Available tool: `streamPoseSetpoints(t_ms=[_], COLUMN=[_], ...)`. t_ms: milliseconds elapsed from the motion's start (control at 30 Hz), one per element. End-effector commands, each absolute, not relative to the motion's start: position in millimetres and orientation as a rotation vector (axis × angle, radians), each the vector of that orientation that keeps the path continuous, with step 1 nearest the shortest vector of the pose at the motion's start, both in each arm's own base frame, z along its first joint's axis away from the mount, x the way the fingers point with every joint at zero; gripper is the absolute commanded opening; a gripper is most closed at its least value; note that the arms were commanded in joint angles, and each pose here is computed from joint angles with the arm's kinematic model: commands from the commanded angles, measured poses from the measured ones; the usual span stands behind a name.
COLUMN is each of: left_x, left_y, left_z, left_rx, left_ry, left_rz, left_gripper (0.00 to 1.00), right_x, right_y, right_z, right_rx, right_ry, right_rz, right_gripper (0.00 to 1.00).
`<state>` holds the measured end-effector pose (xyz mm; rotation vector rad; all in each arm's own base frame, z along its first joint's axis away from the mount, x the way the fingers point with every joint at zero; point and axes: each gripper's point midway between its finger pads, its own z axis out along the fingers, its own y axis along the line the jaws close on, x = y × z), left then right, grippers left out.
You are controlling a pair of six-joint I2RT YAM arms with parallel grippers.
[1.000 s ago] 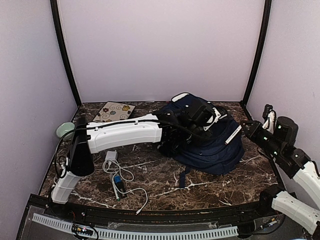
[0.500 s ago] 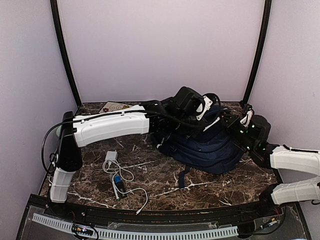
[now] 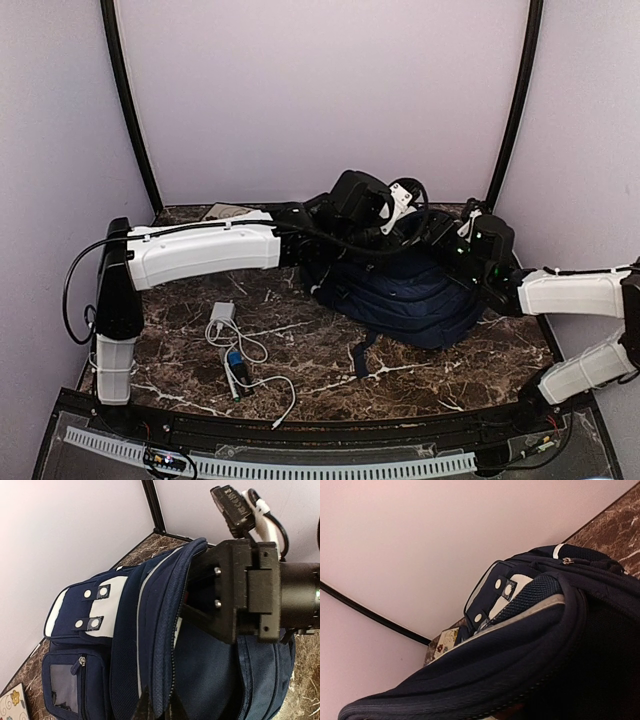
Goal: Pack the student bag
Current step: Place the pen in the upper front pocket of the bag.
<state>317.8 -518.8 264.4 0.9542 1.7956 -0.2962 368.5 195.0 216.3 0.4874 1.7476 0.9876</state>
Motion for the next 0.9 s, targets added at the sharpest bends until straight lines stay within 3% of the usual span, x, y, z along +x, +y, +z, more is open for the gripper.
streamPoseSetpoints(t_ms=[0,133,300,733,767,867], left_x=[326.3,326.1,327.7,293.7,291.8,286.8], left_y=[-487.6,-483.0,-482.4,-497.5,-496.9,-491.6], left_z=[366.9,361.4,350.5,262.4,262.7,270.5], left_rx=[0.739,0.740,0.746,0.983,0.992,1.011], left_ry=[1.642,1.651,1.671,1.846,1.853,1.867], left_rz=[-0.376,-0.368,-0.362,-0.496,-0.501,-0.503], left_gripper=[0.00,0.00,0.00,0.00,0.04,0.46], right_x=[362.0,353.6,333.1,272.6,271.1,267.3], right_y=[189.3,175.8,160.1,165.8,163.8,161.5], right_z=[230.6,237.1,244.6,262.4,262.3,264.6], right_rx=[0.222,0.025,-0.070,-0.218,-0.211,-0.200], right_ry=[1.868,2.039,2.105,2.099,2.101,2.090], right_rz=[0.737,0.510,0.442,0.644,0.641,0.647], right_gripper=[0.68,0.73,0.74,0.71,0.71,0.71])
